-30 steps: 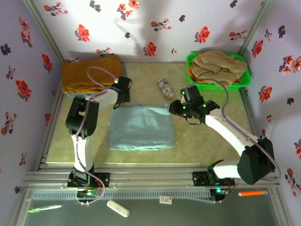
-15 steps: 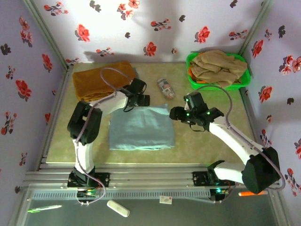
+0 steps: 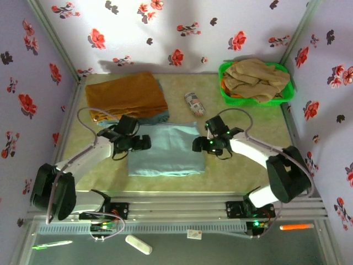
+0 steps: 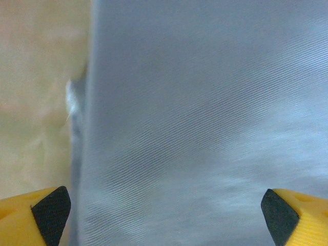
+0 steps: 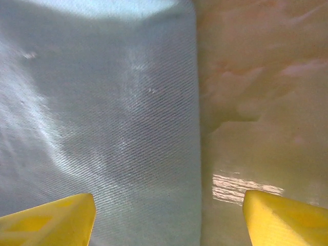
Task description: Fold and stack the trousers
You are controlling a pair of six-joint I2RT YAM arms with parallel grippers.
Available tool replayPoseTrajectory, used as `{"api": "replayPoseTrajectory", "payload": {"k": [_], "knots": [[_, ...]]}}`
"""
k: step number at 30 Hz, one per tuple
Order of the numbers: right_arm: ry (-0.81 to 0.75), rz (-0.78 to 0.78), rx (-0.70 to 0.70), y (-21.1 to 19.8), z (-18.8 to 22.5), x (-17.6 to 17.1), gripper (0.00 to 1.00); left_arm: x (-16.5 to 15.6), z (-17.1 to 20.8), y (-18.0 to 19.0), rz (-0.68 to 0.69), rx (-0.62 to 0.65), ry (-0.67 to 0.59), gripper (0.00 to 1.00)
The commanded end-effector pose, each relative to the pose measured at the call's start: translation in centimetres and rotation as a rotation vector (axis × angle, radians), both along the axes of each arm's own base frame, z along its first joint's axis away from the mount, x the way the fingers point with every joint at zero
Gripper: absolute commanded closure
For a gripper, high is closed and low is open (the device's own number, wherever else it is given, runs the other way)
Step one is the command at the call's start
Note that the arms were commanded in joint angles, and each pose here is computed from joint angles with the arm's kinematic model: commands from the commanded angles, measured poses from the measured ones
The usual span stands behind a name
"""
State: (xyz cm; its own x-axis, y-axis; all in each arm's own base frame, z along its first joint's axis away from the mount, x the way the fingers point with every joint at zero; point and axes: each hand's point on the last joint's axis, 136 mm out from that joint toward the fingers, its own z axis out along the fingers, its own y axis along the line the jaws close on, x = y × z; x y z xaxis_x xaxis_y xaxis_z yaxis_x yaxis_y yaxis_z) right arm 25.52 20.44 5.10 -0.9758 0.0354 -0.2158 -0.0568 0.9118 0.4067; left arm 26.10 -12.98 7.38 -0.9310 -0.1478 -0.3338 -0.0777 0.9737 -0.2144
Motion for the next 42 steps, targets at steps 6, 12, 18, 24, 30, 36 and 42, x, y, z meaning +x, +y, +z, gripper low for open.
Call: {"api": "replayPoseTrajectory", "payload": {"k": [6, 12, 18, 24, 30, 36, 42], "knots": [[0.046, 0.05, -0.005, 1.4, -3.4, -0.8, 0.24, -1.3, -4.2, 0.9, 0.087, -0.087, 0.125, 0.09], [0.039, 0.04, -0.027, 0.9, -3.5, -1.1, 0.27, -0.5, -5.4, -1.6, 0.018, -0.2, 0.131, 0.29], [0.039, 0.034, -0.047, 0.2, -3.9, -0.9, 0.27, -0.8, -5.9, -1.1, 0.018, -0.199, 0.117, 0.66], [0.017, 0.007, -0.014, -0.7, -3.0, -0.1, 0.28, -1.1, -5.3, -0.3, 0.022, -0.194, 0.104, 0.87], [0.041, 0.032, 0.144, 1.8, -1.7, -0.3, 0.73, -1.0, -3.7, -0.4, 0.015, -0.204, 0.082, 1.0], [-0.045, -0.004, 0.146, 0.9, 2.4, -0.1, 1.0, -1.8, -0.1, -0.3, 0.012, -0.219, 0.058, 1.0], [-0.154, -0.03, 0.167, 0.2, 8.0, -0.2, 1.0, -3.1, 6.0, -0.8, -0.022, -0.248, -0.043, 1.0]]}}
